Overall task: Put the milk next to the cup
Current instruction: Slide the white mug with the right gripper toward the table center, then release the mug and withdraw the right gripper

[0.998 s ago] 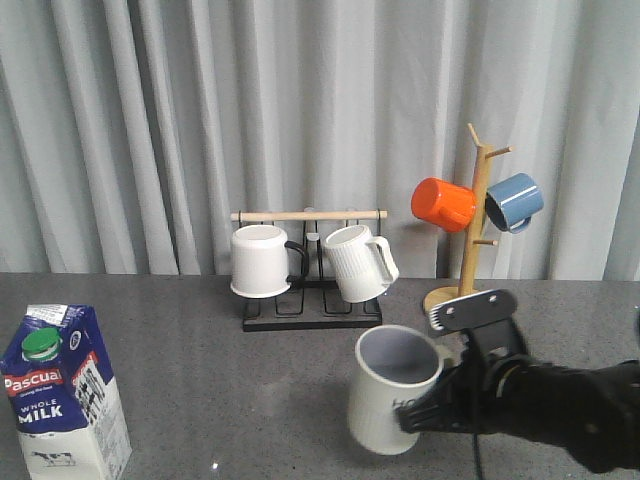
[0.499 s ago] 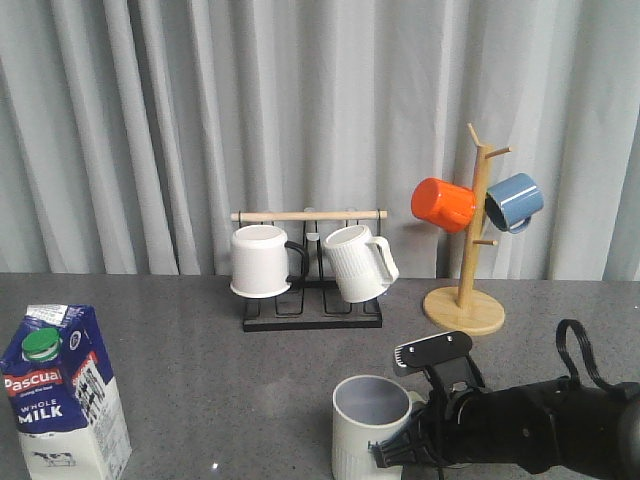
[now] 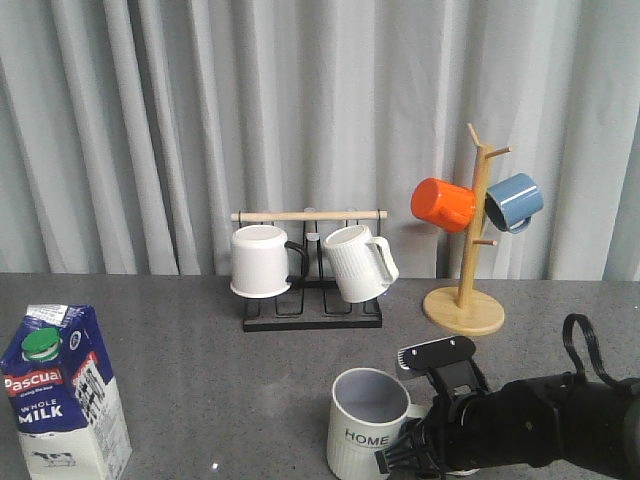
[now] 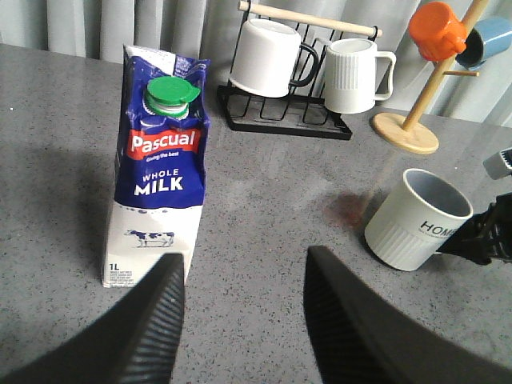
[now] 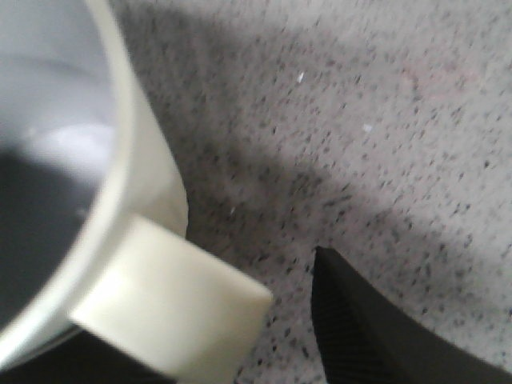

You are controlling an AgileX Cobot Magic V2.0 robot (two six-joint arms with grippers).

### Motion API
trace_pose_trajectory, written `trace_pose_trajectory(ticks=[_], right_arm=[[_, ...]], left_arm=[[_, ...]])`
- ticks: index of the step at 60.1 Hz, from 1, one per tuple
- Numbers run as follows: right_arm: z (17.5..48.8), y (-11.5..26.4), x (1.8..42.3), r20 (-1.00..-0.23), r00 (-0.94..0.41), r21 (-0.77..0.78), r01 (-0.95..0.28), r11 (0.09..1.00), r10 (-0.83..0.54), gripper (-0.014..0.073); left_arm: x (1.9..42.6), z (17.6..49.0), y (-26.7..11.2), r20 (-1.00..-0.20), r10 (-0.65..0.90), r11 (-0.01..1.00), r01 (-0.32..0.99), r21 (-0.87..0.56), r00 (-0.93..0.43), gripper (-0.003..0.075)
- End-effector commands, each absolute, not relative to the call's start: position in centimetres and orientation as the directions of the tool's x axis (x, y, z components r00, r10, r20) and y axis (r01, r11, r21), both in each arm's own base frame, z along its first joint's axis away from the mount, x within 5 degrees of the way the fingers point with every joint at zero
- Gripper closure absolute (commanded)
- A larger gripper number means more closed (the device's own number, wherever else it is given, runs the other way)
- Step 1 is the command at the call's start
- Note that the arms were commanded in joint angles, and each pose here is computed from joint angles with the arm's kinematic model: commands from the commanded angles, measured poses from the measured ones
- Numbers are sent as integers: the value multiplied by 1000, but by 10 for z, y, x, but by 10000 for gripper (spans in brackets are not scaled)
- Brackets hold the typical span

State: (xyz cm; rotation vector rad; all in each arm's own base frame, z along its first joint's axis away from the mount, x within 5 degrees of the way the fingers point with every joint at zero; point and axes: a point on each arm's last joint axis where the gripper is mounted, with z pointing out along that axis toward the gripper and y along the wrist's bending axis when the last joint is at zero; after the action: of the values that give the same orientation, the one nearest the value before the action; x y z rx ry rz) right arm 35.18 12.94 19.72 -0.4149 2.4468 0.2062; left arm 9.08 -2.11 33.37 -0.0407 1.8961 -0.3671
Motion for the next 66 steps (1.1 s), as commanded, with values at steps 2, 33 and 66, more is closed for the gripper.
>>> trace_pose_trajectory(ticks=[2,33,66], right_arm=[[226,128,350,-674,-702,44,-349,936,-230,236],[299,117,292,-653,-701,78,-441,894,-289,283],[309,55,93,-893,-334,-54,-587,808,-302,604]], left_arm=[[93,348,-19,-933,-235,948,148,-282,-273,387],[93,347,-20,-928,-230,947,151,-283,-293,387],[90,341,-23,-906,-220,942,162,-294,-363,384]])
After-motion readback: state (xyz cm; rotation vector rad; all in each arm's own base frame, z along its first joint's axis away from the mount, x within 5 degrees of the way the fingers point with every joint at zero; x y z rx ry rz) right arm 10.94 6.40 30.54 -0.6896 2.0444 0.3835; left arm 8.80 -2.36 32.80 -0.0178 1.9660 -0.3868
